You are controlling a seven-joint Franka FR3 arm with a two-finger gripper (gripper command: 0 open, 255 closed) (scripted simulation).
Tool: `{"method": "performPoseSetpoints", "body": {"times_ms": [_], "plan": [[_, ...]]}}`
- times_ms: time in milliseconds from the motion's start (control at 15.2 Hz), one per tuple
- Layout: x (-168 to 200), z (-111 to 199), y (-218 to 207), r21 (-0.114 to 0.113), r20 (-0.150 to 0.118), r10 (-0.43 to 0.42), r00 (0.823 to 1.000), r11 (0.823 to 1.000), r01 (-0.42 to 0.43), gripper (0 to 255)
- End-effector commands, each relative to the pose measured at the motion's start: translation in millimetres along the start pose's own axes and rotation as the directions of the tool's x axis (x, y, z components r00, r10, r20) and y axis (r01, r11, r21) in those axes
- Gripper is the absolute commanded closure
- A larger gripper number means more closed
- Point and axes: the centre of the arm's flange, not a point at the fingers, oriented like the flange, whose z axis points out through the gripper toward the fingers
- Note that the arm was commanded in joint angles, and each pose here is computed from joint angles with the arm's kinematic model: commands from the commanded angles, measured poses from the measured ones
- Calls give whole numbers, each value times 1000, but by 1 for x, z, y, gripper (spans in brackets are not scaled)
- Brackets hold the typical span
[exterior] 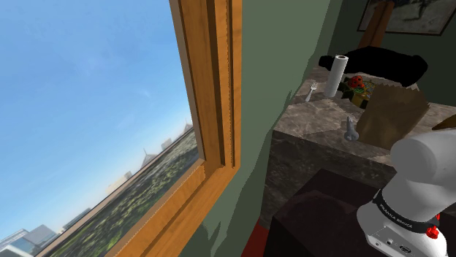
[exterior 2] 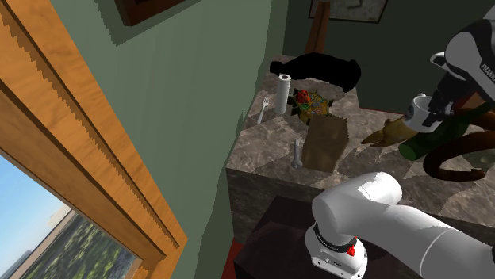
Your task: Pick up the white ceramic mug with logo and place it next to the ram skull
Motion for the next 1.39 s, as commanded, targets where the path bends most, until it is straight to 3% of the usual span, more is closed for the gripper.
{"method": "performPoseSetpoints", "body": {"times_ms": [0,1320], "plan": [[0,10,-1,0,0,0,1000,1000,0,255],[2,115,-6,0,0,0,1000,1000,0,255]]}}
